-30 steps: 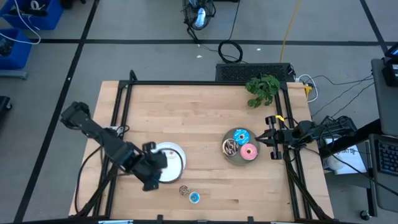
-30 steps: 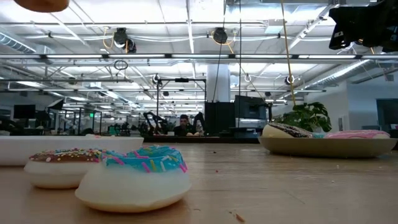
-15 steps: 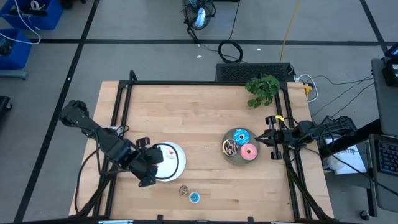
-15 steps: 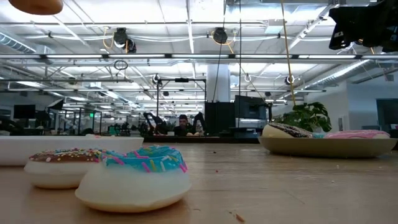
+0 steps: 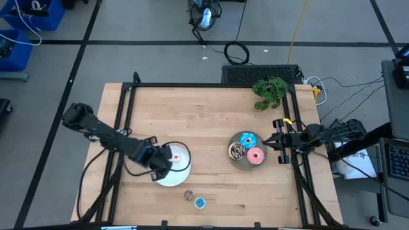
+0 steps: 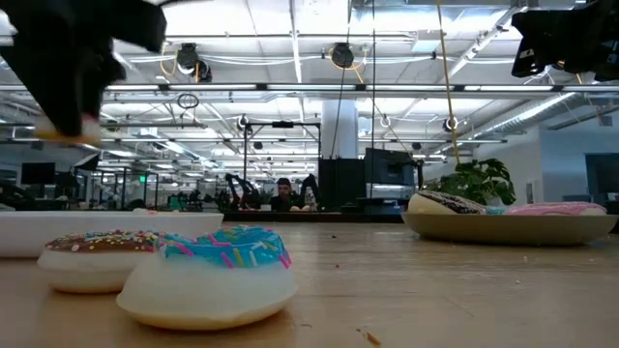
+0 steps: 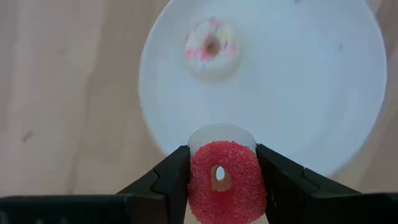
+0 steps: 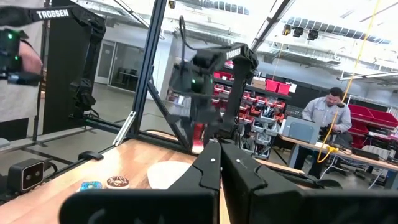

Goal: Pick & Place donuts
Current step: Put the small orange donut on the white plate, then put the small brown donut on the white plate

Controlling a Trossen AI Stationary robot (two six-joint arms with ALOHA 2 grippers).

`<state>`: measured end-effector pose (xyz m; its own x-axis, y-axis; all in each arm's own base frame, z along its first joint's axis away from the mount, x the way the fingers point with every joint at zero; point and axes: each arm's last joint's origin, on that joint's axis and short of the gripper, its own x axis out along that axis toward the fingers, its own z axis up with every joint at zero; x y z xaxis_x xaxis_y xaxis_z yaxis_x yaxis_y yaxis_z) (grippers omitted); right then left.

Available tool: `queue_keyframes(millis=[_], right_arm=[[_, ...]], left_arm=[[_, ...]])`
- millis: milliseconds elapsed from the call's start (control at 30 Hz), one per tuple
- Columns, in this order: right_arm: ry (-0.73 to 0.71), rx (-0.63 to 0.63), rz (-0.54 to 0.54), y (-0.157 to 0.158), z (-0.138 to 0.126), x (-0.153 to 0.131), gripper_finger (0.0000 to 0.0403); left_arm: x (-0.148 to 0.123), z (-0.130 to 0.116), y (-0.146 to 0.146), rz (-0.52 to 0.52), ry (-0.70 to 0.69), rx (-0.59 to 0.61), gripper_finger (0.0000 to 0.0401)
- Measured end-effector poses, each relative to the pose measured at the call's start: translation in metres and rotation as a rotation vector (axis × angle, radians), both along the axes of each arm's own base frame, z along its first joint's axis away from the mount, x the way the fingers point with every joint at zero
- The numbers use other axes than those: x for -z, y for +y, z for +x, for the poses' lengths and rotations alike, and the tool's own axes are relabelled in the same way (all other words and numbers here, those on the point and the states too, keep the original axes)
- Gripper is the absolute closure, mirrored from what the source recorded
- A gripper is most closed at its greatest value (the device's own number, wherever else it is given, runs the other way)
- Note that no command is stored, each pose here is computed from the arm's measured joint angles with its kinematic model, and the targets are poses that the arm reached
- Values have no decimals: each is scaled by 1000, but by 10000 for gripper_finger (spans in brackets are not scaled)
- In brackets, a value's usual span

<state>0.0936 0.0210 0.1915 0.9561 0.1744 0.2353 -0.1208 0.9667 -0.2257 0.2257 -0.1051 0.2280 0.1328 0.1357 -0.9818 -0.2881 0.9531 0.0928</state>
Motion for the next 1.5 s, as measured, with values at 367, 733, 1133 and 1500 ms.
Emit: queue_keyframes(millis=[367,733,1133,1500], right_arm=[[0,1,-1,0,0,0,403],[0,1,-2,0,0,0,403],[0,1,-3,0,0,0,403],[0,1,-3,0,0,0,403]], left_arm=[[54,8,24,-68,-131,13,235],[74,-1,25,-94,-108,87,210],[73,2,23,-77,-144,116,83],[41,17,18,-68,-163,170,64]])
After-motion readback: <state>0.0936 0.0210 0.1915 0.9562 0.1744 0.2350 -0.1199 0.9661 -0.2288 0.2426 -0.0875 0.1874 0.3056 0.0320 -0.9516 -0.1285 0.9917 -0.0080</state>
